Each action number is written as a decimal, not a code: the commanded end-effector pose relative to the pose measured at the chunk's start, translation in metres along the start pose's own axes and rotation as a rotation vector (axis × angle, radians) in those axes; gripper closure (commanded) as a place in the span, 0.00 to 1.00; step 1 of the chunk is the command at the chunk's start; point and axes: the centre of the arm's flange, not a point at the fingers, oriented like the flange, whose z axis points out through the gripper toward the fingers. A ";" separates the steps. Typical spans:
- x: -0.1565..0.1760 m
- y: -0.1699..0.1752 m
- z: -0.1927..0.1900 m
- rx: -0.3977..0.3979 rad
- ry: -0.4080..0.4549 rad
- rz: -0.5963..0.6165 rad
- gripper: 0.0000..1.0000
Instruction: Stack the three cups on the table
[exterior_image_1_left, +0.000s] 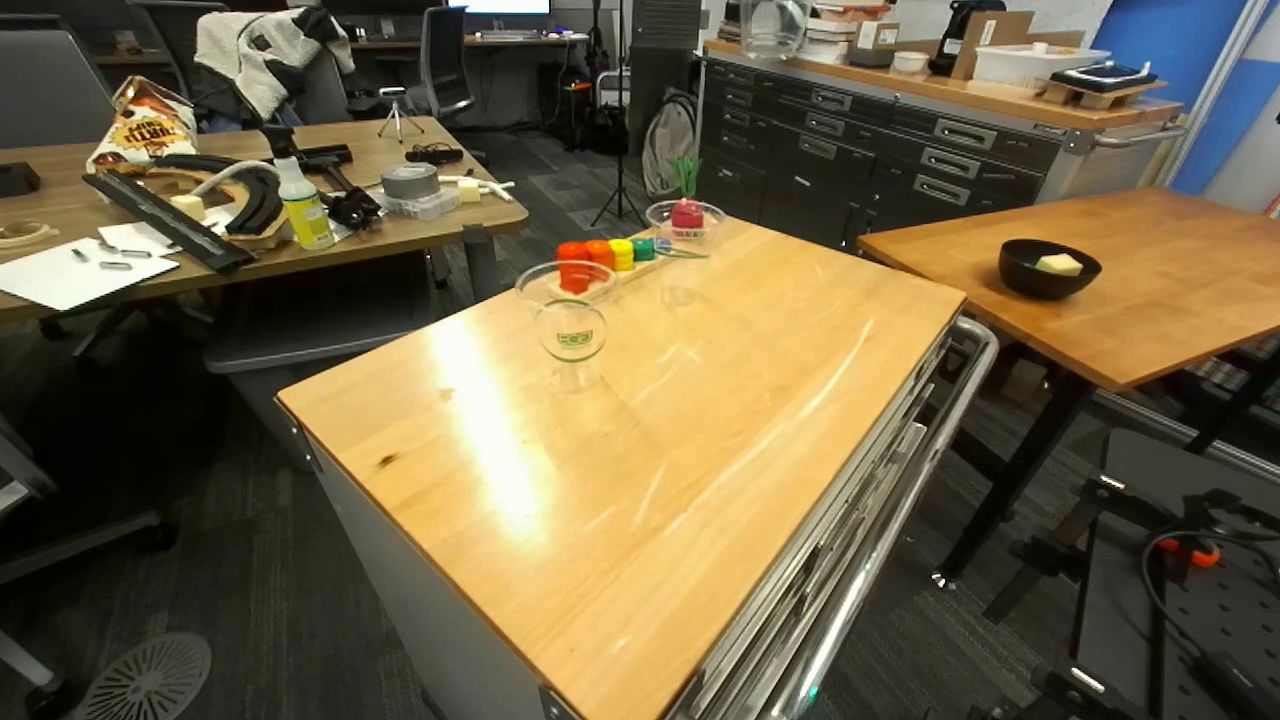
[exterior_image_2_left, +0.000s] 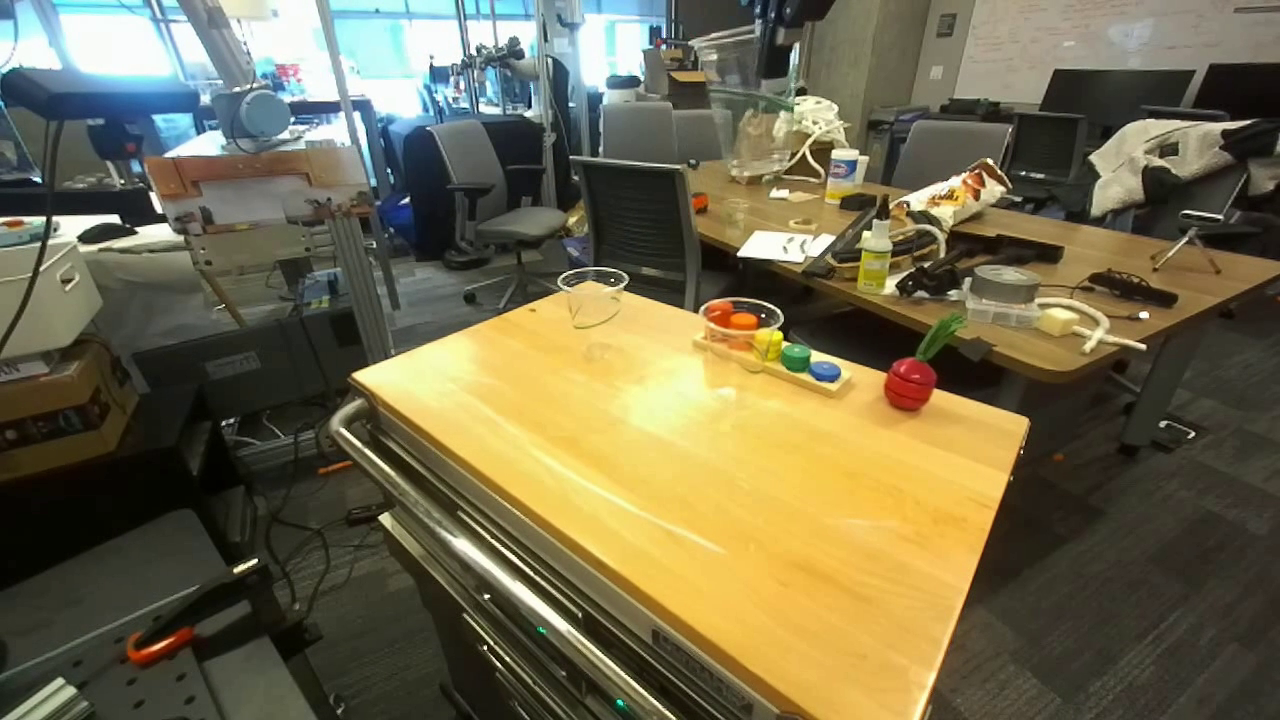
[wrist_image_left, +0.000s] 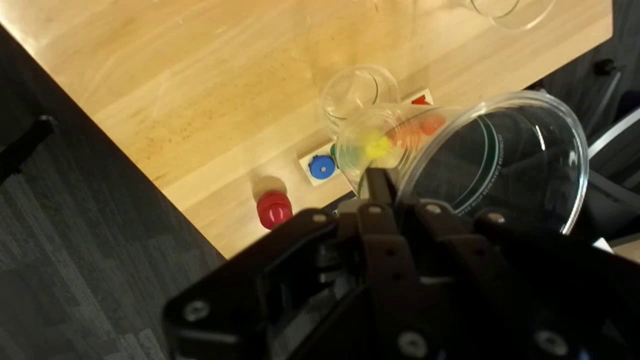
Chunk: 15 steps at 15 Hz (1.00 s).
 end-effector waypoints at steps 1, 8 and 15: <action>0.060 -0.032 -0.001 0.040 0.007 -0.026 0.99; 0.096 -0.068 0.066 -0.002 -0.052 -0.081 0.99; 0.093 -0.059 0.098 -0.034 -0.097 -0.072 0.99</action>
